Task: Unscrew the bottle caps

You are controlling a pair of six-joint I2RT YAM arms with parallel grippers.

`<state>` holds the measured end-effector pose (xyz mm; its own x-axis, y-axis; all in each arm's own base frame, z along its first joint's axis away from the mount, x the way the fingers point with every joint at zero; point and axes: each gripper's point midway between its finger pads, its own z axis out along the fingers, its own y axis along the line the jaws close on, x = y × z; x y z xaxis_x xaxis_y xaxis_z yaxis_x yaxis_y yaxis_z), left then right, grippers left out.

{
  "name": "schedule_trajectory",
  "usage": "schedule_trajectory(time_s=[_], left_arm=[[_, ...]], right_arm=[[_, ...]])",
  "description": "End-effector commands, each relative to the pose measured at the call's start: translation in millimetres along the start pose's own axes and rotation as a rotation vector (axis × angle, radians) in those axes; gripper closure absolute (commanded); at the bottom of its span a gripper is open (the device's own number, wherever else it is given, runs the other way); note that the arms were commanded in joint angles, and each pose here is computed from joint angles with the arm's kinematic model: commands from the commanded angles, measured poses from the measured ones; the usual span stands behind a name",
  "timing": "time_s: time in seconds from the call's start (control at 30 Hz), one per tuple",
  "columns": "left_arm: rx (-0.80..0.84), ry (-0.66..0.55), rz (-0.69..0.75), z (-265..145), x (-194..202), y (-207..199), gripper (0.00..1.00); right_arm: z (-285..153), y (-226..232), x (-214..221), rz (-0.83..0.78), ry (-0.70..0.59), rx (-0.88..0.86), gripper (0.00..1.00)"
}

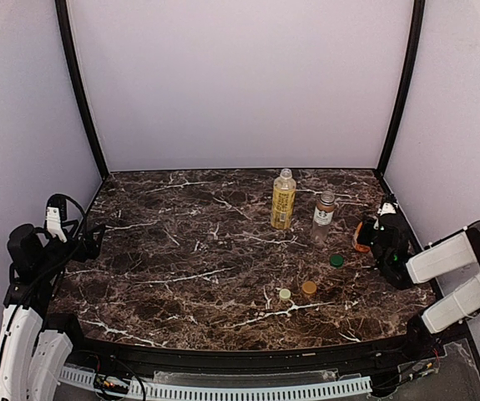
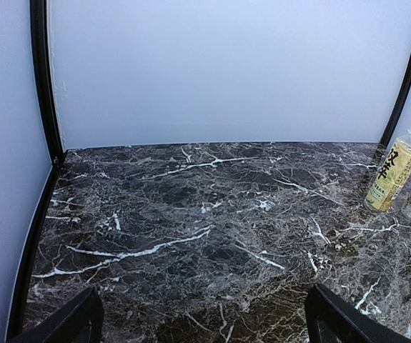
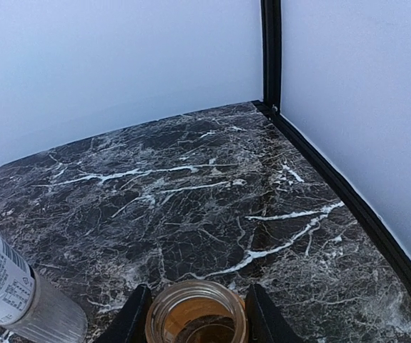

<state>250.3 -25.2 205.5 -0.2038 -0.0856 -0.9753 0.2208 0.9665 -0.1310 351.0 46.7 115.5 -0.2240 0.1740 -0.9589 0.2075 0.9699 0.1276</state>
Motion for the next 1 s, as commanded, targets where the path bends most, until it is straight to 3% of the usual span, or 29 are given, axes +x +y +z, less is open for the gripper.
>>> schedule_trajectory(time_s=[0.0,0.23,0.3,0.33,0.5,0.63,0.97], left_arm=[[0.001,-0.007,-0.010,1,2,1,0.01],[-0.003,-0.001,-0.011,1,4,2,0.01],[-0.001,0.001,-0.013,1,4,2,0.01],[-0.002,0.002,-0.013,1,5,2,0.01],[-0.008,0.001,-0.014,1,5,3,0.01],[-0.012,0.001,-0.015,1,6,4,0.01],[-0.043,0.007,-0.017,4,15,11,0.01]], right_arm=[[-2,19,-15,-0.028,-0.110,-0.087,1.00],[-2,23,-11,-0.061,-0.106,-0.103,0.98],[-2,24,-10,-0.066,-0.096,-0.107,0.64],[-2,25,-10,-0.066,-0.093,-0.107,0.53],[-4,17,-11,-0.042,-0.070,-0.067,0.22],[-10,14,-24,-0.023,-0.083,-0.054,0.02],[-46,12,-88,-0.065,-0.019,-0.070,0.01]])
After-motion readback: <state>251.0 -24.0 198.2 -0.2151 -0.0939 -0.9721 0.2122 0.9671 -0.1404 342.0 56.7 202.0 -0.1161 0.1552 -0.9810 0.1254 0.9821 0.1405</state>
